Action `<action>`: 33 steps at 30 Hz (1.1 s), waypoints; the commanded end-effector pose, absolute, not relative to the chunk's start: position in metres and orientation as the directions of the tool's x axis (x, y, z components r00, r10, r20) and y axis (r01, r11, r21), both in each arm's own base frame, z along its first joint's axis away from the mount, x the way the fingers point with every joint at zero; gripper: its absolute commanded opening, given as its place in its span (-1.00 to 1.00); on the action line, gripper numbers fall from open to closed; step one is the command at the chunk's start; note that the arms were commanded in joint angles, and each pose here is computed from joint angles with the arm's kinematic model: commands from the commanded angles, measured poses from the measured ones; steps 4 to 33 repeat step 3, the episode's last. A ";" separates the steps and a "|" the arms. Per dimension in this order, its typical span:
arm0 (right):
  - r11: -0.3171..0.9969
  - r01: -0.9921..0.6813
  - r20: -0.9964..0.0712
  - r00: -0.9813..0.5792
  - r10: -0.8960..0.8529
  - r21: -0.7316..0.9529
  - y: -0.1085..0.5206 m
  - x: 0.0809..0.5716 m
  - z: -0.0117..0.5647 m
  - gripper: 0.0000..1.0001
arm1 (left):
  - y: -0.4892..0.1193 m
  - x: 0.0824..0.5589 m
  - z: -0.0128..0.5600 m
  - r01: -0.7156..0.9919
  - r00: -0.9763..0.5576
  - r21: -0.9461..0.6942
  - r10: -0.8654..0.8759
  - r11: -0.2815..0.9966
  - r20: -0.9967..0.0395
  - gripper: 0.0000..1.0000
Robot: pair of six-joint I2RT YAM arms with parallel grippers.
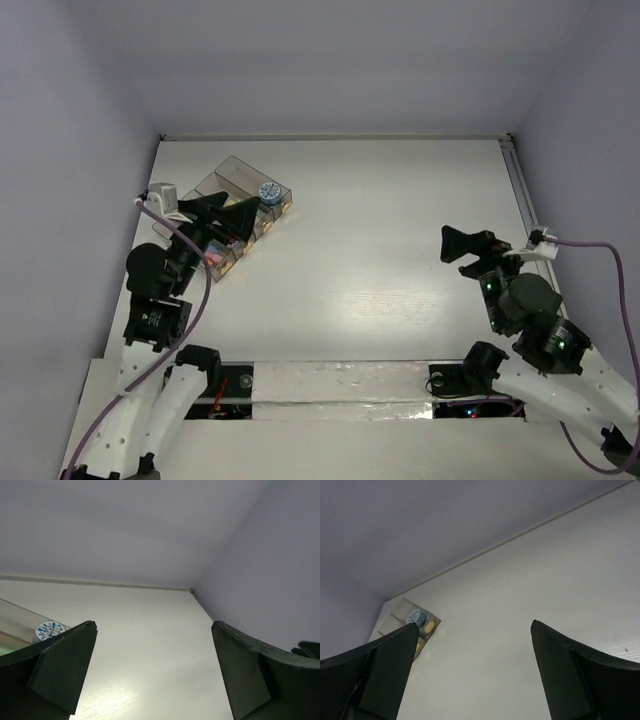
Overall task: Sort the stationery into containers
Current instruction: Reset both arms
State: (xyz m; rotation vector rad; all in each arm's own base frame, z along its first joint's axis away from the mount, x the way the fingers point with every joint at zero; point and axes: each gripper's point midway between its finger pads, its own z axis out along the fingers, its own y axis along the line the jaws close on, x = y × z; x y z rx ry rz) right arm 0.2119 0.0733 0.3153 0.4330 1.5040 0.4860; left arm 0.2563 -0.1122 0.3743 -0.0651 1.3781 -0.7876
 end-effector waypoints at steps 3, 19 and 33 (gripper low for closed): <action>0.848 0.079 -0.850 -0.003 0.526 0.524 0.064 0.217 0.310 1.00 | -0.118 0.245 0.376 0.488 0.023 -0.392 -0.460 0.780 -0.888 0.98; 0.848 0.079 -0.850 -0.003 0.526 0.524 0.064 0.217 0.310 1.00 | -0.118 0.245 0.376 0.488 0.023 -0.392 -0.460 0.780 -0.888 0.98; 0.848 0.079 -0.850 -0.003 0.526 0.524 0.064 0.217 0.310 1.00 | -0.118 0.245 0.376 0.488 0.023 -0.392 -0.460 0.780 -0.888 0.98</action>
